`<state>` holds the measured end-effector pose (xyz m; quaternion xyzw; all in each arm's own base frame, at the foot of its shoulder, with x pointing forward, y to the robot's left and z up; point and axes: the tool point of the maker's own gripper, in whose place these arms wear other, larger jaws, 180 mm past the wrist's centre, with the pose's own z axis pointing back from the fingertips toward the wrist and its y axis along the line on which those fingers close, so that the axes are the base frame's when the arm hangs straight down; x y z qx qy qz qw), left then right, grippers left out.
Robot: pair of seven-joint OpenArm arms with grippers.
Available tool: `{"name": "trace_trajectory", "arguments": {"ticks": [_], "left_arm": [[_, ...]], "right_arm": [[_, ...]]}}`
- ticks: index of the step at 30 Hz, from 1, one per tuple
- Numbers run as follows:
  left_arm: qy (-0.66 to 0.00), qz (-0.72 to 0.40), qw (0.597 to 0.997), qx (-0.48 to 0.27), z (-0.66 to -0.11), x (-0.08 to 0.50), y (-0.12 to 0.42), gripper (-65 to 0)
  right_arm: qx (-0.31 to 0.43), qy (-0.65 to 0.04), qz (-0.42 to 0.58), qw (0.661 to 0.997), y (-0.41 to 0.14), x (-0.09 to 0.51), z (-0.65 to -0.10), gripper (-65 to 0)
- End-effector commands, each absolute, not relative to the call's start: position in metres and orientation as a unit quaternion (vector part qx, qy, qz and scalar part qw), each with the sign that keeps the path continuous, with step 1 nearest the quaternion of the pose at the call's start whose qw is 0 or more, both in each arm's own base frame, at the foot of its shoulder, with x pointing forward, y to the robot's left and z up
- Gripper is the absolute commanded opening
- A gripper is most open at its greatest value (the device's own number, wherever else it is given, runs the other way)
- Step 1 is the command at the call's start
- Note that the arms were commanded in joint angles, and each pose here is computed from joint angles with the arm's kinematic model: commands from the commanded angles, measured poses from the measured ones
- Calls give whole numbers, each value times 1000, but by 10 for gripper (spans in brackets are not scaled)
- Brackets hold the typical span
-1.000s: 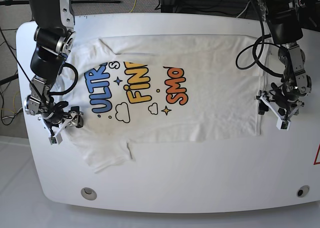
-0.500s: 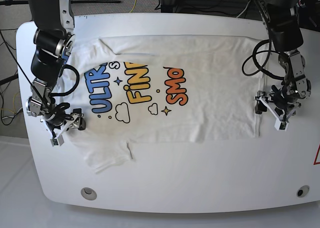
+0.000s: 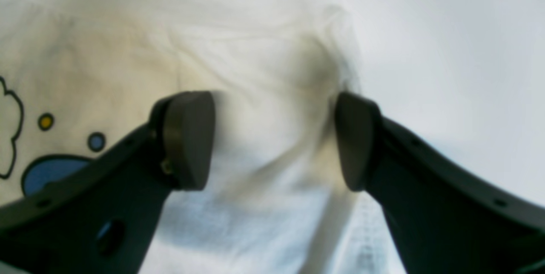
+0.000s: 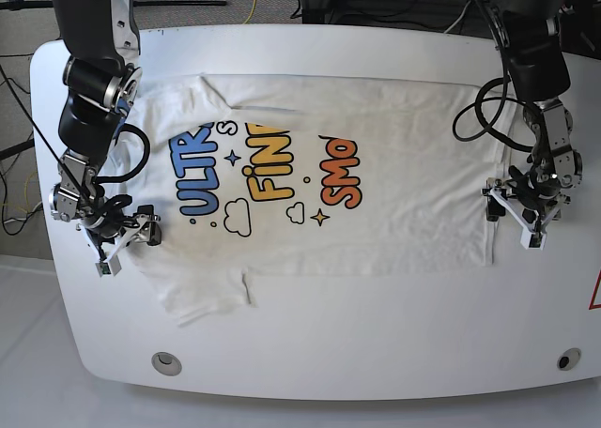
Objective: Fold the T-shirt properly
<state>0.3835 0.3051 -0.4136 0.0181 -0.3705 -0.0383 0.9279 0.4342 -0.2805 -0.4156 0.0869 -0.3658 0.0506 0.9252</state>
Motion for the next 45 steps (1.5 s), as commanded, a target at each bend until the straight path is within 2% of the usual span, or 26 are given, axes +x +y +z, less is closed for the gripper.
{"name": "trace_trajectory", "arguments": {"ticks": [1,7,13,45], "left_arm": [[-386,-48,921,26,-398,390,310,-211],[-423,-51,905,19,-373,395,308,-215],[-432,-51,900,18,-366,395,308,-215],[-418,-45,907,22,-369,388,313,-220]], "right_arm": [[80,-393,47,915,-291,450,-393,-223],[78,-400,47,912,-294,453,-388,-224],[79,-398,46,913,-295,453,-388,-224],[77,-384,50,919,-293,449,-395,-224]]}}
